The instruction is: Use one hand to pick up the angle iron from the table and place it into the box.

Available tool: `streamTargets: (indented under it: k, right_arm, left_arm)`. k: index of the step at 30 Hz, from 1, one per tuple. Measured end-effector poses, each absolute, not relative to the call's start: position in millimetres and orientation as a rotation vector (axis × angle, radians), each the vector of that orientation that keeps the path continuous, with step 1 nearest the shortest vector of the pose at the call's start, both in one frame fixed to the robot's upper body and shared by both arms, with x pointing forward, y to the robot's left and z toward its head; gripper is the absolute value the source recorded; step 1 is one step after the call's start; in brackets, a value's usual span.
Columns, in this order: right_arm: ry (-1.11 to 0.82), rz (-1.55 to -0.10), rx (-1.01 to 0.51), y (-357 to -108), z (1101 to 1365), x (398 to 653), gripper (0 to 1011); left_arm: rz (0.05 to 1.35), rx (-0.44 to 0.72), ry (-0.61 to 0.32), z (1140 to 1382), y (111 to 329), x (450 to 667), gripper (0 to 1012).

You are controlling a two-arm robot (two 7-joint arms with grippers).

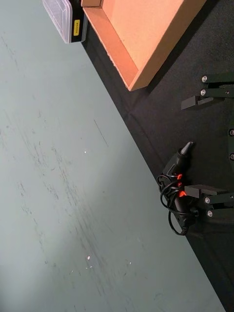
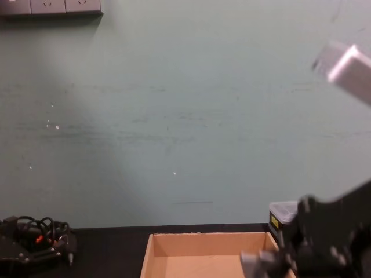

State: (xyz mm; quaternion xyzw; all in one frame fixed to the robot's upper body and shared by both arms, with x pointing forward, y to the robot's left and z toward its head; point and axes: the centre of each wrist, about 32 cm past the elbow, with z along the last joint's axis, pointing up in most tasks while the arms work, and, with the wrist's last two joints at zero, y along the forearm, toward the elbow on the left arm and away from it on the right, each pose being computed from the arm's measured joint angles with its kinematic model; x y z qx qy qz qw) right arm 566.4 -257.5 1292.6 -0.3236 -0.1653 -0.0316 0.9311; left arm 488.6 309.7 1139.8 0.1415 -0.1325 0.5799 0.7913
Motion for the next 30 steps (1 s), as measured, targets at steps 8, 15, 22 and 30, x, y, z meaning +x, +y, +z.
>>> streamTargets:
  k: [8, 15, 22, 30]
  right_arm:
    - [-0.336, -0.348, -0.537, -270, 1298, 569, 61]
    - [-0.283, -0.581, -0.479, -266, 1283, 580, 61]
    - [-0.202, -0.714, -0.440, -255, 1262, 602, 61]
    - [-0.156, -0.713, -0.467, -243, 1246, 619, 61]
  left_arm:
    - [1.248, 0.304, -0.285, 1140, 310, 489, 1000]
    - [1.248, 0.304, -0.285, 1140, 310, 489, 1000]
    - [1.248, 0.304, -0.285, 1140, 310, 489, 1000]
    - [1.248, 0.304, -0.285, 1140, 310, 489, 1000]
